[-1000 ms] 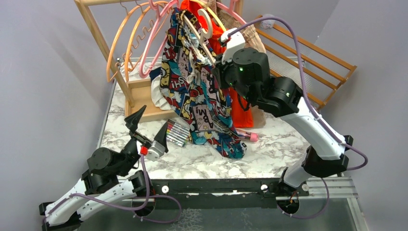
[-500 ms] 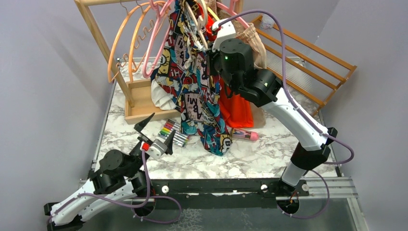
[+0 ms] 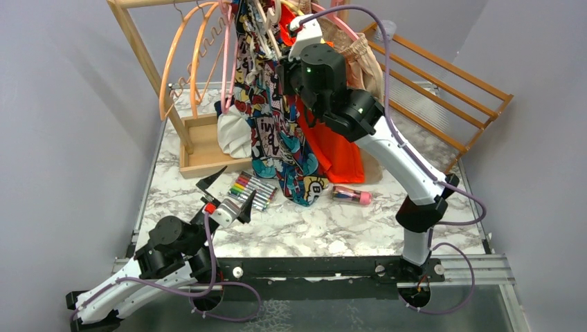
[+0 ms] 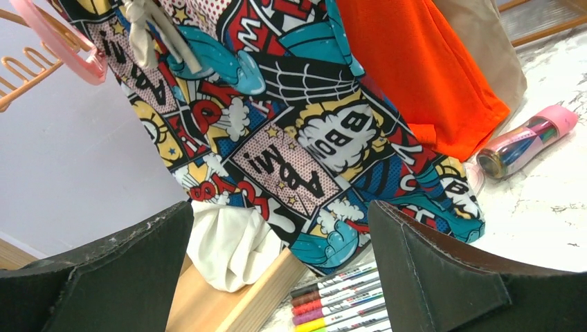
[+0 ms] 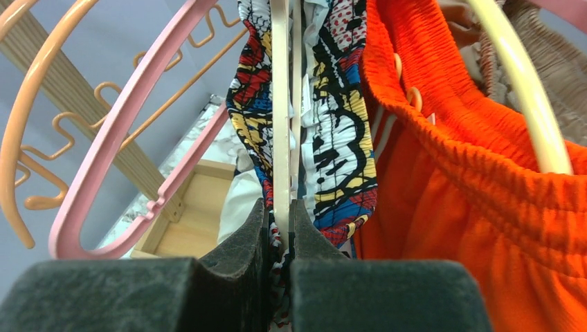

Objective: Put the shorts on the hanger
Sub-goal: Place the hanger at the clothesline.

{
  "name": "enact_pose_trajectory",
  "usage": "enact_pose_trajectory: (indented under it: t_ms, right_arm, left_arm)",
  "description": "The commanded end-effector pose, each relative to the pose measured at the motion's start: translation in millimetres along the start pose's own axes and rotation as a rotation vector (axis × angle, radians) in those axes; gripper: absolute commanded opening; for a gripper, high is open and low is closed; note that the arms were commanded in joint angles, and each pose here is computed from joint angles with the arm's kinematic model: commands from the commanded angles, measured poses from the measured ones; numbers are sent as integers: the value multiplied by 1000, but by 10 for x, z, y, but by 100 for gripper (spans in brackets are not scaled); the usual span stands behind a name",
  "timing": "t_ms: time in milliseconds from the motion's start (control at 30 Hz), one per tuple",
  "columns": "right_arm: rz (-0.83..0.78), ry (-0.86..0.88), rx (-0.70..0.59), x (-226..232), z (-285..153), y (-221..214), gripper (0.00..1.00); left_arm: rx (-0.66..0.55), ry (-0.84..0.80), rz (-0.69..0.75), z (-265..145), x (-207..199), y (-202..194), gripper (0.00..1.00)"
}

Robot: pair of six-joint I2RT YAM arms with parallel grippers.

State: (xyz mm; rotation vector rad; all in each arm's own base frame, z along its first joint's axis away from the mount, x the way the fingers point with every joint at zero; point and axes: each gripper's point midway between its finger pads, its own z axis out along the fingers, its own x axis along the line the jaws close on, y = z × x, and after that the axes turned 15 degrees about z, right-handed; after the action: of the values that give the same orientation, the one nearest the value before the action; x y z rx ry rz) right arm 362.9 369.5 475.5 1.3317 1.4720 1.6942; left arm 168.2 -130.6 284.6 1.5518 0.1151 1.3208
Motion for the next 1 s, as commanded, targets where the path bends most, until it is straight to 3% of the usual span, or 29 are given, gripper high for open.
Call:
enact_pose_trajectory:
  t_ms: [0,400,967]
  right_arm:
    - [91,47,-113,63,13,371,1]
    - [132,1,-165,-177,344,412,1]
    - [141,14,-223,-168,667,411,1]
  left_arm:
    - [-27,34,-37,-10,66,54,99]
    - [-21,27,-28,-8,39,29,99]
    - [-13,6,-17,14,-19,4,99]
